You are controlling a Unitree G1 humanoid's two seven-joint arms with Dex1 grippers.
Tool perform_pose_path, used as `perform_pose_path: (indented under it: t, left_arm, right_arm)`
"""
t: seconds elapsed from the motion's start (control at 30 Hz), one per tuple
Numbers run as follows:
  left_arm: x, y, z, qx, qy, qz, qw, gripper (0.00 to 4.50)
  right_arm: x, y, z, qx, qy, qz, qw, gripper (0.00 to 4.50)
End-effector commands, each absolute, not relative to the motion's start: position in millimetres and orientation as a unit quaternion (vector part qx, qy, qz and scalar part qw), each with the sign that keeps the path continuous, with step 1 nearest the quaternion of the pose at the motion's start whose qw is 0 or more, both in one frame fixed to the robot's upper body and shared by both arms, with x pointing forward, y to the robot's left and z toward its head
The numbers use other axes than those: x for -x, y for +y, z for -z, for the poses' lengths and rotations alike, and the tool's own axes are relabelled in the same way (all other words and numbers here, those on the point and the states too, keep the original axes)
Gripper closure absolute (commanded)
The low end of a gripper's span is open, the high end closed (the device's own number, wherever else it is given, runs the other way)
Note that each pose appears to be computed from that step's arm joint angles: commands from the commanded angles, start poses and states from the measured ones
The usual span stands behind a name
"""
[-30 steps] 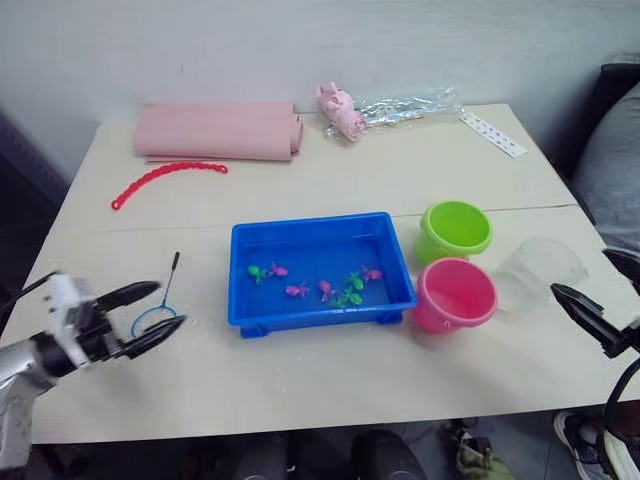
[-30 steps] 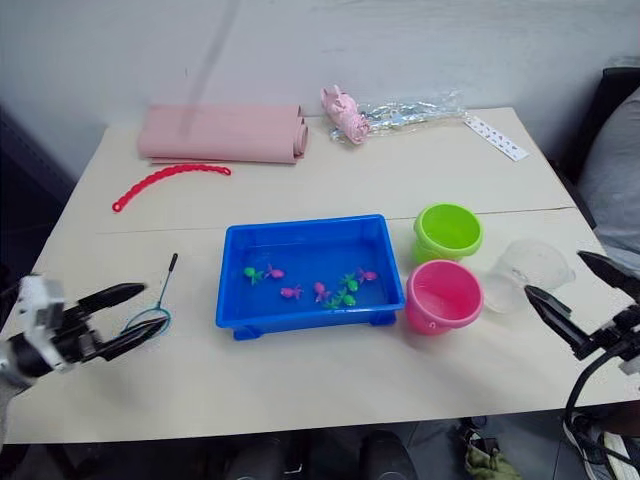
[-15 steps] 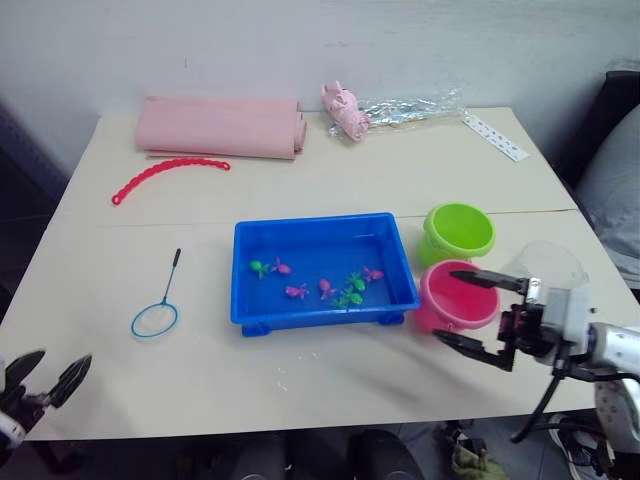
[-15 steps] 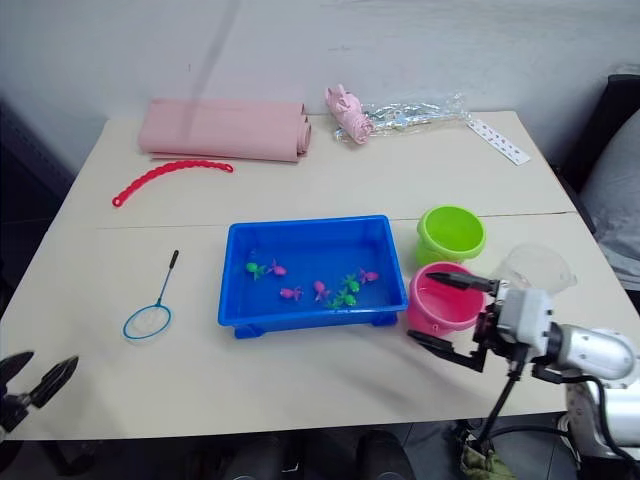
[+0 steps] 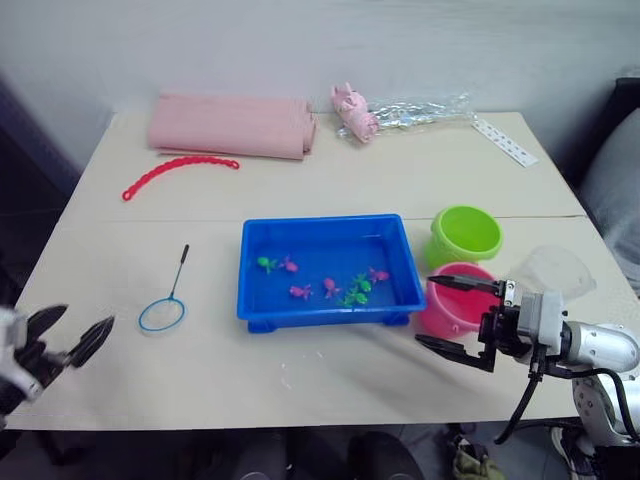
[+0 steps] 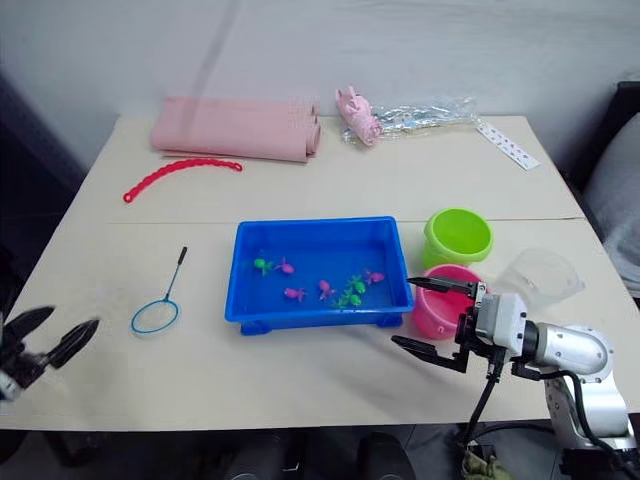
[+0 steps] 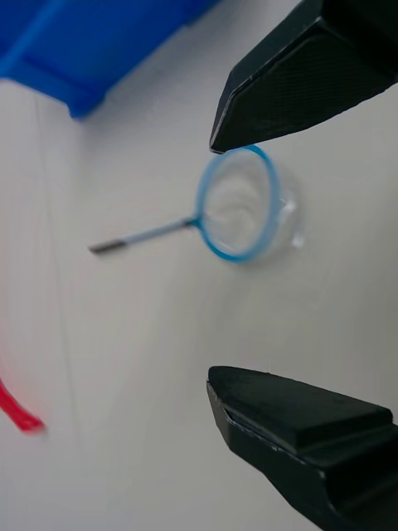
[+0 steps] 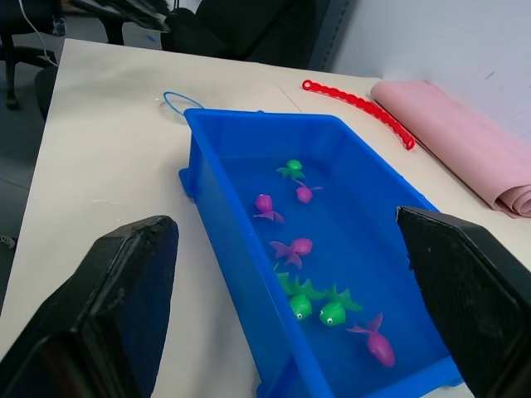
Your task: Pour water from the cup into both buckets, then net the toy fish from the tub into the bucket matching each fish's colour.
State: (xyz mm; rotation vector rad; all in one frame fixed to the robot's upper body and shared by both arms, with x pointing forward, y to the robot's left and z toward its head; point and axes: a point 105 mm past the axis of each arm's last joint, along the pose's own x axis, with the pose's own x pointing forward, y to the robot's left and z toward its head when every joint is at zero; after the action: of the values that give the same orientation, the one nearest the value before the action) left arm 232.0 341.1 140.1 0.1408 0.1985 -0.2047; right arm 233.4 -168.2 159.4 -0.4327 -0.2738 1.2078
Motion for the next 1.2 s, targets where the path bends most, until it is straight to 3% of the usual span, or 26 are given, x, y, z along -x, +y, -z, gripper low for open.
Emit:
perform_pose_path:
  t: [0.03, 0.17, 0.3, 0.43, 0.7, 0.83, 1.0, 1.1, 1.2]
  left_arm:
    - [-256, 322, -136, -0.068, 0.124, 0.112, 0.984, 0.00]
    - [-299, 311, -115, -0.073, 0.184, 0.081, 0.977, 0.00]
    - [-316, 328, -89, -0.086, 0.273, 0.001, 0.958, 0.00]
    - [-339, 315, -76, -0.055, 0.278, 0.002, 0.959, 0.00]
    - [-357, 292, -50, -0.040, 0.316, 0.055, 0.946, 0.00]
    - [-353, 285, -29, -0.027, 0.353, 0.074, 0.932, 1.10]
    - [-349, 287, -21, -0.019, 0.360, 0.072, 0.930, 3.26]
    - [-352, 293, -33, -0.013, 0.323, 0.080, 0.943, 4.46]
    - [-355, 297, -53, -0.005, 0.274, 0.104, 0.956, 4.49]
  right_arm:
    - [-230, -164, -173, 0.205, -0.157, -0.557, 0.789, 0.06]
    - [-229, -161, -172, 0.207, -0.152, -0.553, 0.792, 0.06]
    - [-228, -161, -176, 0.208, -0.153, -0.547, 0.797, 0.06]
    - [-229, -162, -177, 0.215, -0.152, -0.534, 0.804, 0.06]
    - [-227, -162, -177, 0.224, -0.151, -0.521, 0.809, 0.06]
    - [-224, -163, -176, 0.227, -0.151, -0.519, 0.810, 0.00]
    - [-221, -167, -175, 0.233, -0.149, -0.514, 0.812, 0.00]
    - [-219, -169, -173, 0.233, -0.146, -0.511, 0.814, 0.00]
    - [-218, -170, -174, 0.224, -0.145, -0.504, 0.822, 0.00]
